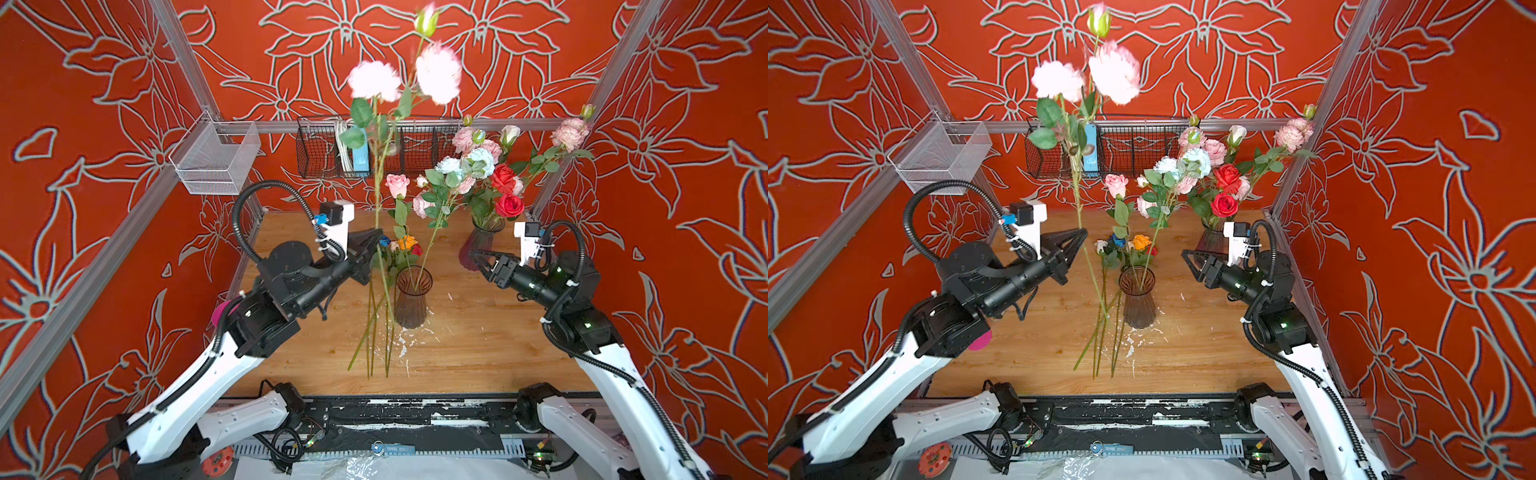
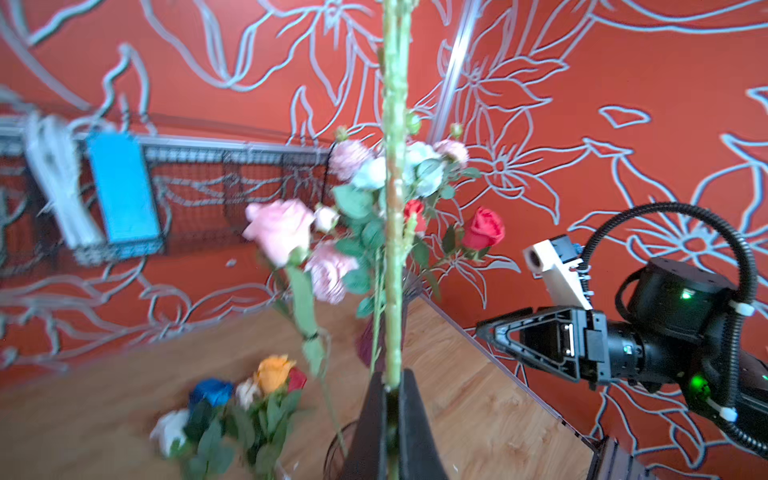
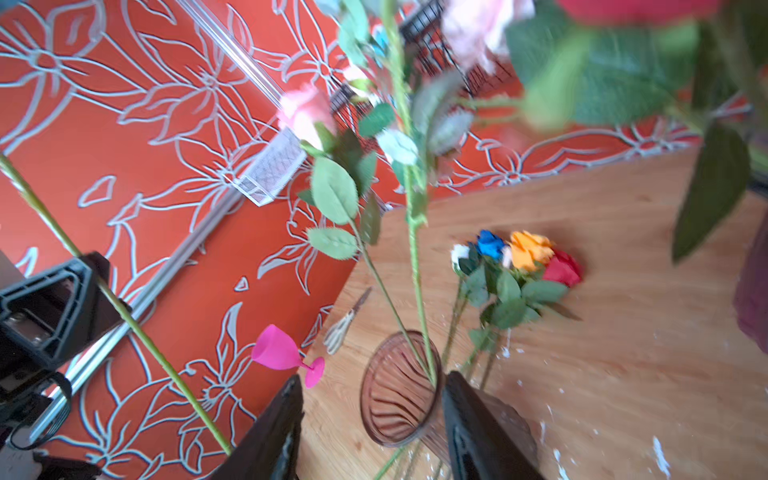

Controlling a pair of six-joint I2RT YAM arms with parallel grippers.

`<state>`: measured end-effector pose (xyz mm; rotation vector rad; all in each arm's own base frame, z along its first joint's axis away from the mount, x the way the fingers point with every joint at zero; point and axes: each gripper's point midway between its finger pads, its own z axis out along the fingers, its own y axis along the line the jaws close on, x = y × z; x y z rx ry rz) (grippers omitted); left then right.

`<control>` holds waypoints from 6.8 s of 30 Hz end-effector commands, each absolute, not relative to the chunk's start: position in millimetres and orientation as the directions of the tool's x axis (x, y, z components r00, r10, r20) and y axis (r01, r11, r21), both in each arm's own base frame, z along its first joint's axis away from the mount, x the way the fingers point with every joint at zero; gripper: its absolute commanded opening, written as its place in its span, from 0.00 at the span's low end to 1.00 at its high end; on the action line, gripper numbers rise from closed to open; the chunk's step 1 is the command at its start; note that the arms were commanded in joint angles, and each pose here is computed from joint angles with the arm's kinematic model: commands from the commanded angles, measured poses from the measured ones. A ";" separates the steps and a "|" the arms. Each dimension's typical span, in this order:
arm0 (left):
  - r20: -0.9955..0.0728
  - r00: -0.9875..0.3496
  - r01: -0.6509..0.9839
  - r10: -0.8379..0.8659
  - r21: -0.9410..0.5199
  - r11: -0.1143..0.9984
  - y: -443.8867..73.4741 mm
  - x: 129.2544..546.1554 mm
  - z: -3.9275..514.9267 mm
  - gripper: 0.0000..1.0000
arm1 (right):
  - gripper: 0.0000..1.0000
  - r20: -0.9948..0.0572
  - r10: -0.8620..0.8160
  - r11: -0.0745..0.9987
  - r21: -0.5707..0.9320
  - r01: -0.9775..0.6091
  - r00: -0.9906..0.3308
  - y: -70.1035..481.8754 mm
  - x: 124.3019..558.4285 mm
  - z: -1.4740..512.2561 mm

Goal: Arrange the flowers into the vase
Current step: 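Lift the pink rose with the left gripper while the right gripper reaches forward, then lower the pink rose stem into the dark red vase with the left gripper, then open the left gripper and draw it back while the right gripper withdraws, then close the left gripper on a white rose stem in the pile, then lift the white rose high out of the pile with the left gripper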

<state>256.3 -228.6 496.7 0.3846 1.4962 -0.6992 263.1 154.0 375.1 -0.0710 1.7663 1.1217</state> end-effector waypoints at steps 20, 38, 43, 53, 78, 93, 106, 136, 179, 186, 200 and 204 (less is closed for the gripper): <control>-0.998 -0.002 0.594 -0.070 -0.058 0.803 -302.0 339.7 413.6 0.00 | 0.57 -0.788 0.426 0.610 0.613 -0.503 -0.444 146.5 262.1 379.1; -0.989 -0.120 0.524 -0.083 -0.134 0.841 -270.0 323.6 361.9 0.29 | 0.58 -0.765 0.415 0.615 0.634 -0.469 -0.492 148.2 266.0 356.5; -0.989 -0.104 0.523 -0.103 -0.142 0.840 -255.1 309.6 376.9 0.31 | 0.58 -0.777 0.381 0.661 0.608 -0.439 -0.501 142.0 259.4 342.4; -0.981 -0.108 0.374 -0.162 -0.191 0.907 -196.6 289.1 369.4 0.47 | 0.57 -0.765 0.367 0.685 0.607 -0.402 -0.530 136.5 249.3 317.7; -0.456 -0.890 0.136 -0.006 -0.278 0.951 -206.9 360.2 97.2 0.38 | 0.53 -0.600 0.487 0.802 0.595 0.054 -0.635 90.4 264.3 145.1; -0.376 -0.919 0.185 0.119 -0.147 0.972 -224.3 383.2 40.0 0.21 | 0.52 -0.566 0.478 0.791 0.610 0.048 -0.672 98.9 268.1 140.2; -0.420 -0.903 0.116 0.090 -0.036 0.993 -169.8 393.9 45.9 0.00 | 0.52 -0.623 0.434 0.817 0.577 -0.007 -0.651 99.4 275.9 168.1; -0.295 -0.918 -0.235 -0.267 -0.137 0.962 -124.6 390.5 58.7 0.24 | 0.53 -0.607 0.428 0.803 0.596 -0.028 -0.669 106.3 275.8 166.5; -0.752 -0.515 0.115 -0.412 -0.537 0.836 -126.0 330.8 268.0 0.00 | 0.58 -0.646 0.413 0.583 0.729 -0.359 -0.642 154.6 262.2 223.0; -0.902 -0.145 0.477 -0.407 -0.424 0.770 -143.1 281.0 411.2 0.00 | 0.62 -0.656 0.426 0.473 0.749 -0.464 -0.623 166.1 250.0 239.4; -0.918 0.217 0.712 -0.333 -0.085 0.697 -251.7 285.0 550.8 0.00 | 0.62 -0.655 0.459 0.565 0.737 -0.371 -0.600 150.1 258.7 221.6; -0.934 0.155 0.719 -0.323 -0.118 0.685 -276.4 309.4 530.7 0.00 | 0.62 -0.663 0.457 0.588 0.725 -0.359 -0.593 145.9 256.3 219.9</control>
